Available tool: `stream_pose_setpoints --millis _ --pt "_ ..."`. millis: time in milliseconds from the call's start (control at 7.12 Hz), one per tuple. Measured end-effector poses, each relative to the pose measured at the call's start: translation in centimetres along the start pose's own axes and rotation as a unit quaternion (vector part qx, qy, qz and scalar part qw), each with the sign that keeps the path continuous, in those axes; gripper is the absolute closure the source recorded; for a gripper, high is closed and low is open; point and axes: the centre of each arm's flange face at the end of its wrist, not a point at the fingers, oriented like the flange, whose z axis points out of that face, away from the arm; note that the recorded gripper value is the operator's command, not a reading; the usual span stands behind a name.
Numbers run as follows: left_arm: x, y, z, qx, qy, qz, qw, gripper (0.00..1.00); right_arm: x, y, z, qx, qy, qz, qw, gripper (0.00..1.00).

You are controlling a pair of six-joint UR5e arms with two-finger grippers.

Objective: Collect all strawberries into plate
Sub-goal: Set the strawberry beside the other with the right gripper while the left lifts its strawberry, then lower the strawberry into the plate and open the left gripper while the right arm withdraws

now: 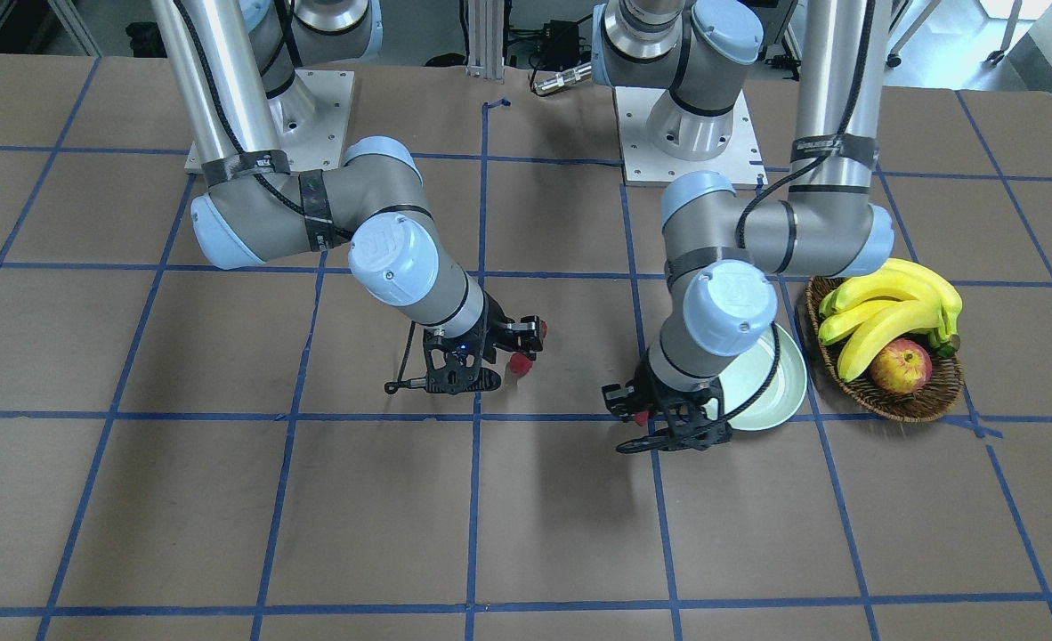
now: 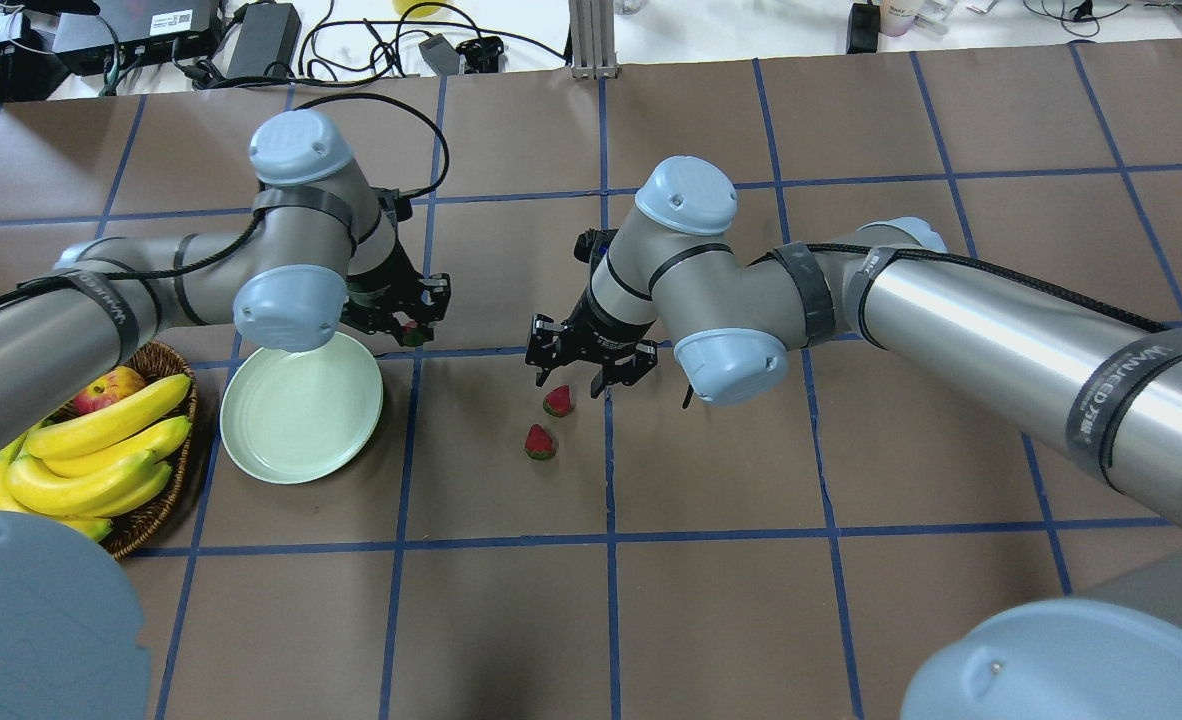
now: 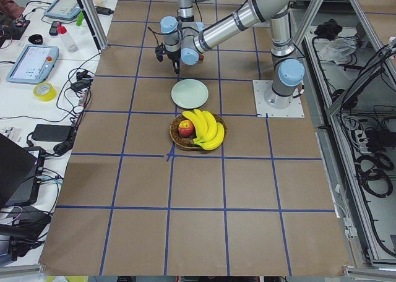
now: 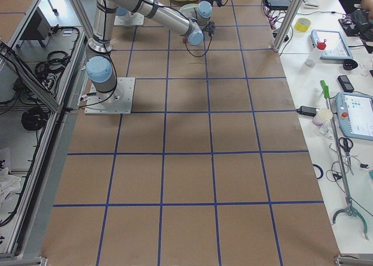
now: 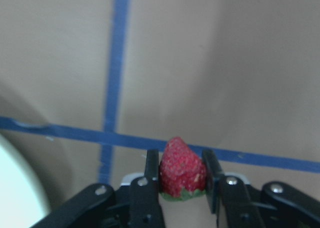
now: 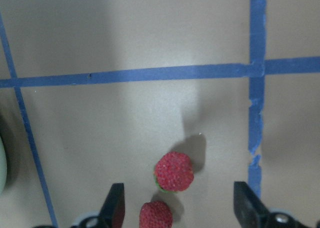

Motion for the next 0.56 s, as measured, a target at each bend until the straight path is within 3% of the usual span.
stream_pose_setpoints --millis 421,562 --pt "-8.8 -0.1 -1.0 -0.004 -0.007 0.068 0.9977 1.0 0.6 -0.7 -8.8 0.058 0.093 -0.017 0.9938 0.0" --pt "-10.9 1.0 0.2 -0.017 -0.002 0.082 0.9965 0.67 1.1 -2.3 -13.1 0.064 0.114 -0.012 0.9913 0.0"
